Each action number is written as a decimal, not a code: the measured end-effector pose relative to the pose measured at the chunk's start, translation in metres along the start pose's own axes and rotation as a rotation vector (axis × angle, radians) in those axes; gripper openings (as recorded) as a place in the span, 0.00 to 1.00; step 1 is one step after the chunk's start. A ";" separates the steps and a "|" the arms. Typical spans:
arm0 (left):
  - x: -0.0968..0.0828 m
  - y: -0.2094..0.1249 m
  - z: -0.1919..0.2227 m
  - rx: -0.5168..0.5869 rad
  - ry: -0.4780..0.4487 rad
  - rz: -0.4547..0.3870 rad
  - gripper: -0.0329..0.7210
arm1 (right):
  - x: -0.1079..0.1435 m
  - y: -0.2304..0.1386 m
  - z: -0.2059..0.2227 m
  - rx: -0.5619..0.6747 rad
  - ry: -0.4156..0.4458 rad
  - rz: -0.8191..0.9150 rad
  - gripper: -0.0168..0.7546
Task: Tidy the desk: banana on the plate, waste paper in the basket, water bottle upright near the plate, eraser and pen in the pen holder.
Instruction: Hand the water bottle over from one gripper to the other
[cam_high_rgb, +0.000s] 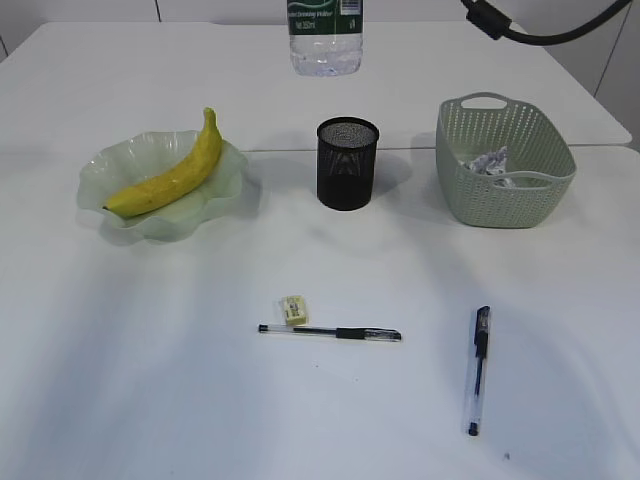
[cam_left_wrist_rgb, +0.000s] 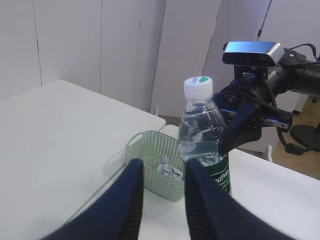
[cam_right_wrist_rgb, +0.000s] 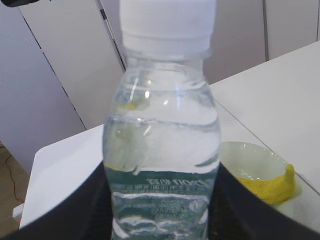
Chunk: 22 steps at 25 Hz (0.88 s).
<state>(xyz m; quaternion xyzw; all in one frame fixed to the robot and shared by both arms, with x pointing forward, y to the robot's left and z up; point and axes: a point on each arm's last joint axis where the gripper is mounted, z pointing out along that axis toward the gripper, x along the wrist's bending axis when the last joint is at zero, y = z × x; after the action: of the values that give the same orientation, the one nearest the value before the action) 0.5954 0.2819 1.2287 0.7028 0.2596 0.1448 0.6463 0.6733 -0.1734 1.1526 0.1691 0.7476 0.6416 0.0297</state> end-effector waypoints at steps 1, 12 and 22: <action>0.001 -0.001 0.001 -0.003 -0.005 0.007 0.30 | 0.000 0.000 0.000 0.000 0.000 0.000 0.47; 0.014 -0.058 0.012 -0.044 -0.044 -0.038 0.30 | 0.000 0.000 0.000 0.000 0.000 0.000 0.47; 0.019 -0.119 0.017 -0.047 -0.025 -0.093 0.30 | 0.000 0.000 0.000 0.001 0.000 0.000 0.47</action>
<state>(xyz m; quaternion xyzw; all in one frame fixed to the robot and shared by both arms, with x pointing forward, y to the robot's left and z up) 0.5992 0.2813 1.1073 0.6762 0.2805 0.1120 0.6719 0.6733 -0.1734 1.1525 0.1691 0.7478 0.6414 0.0297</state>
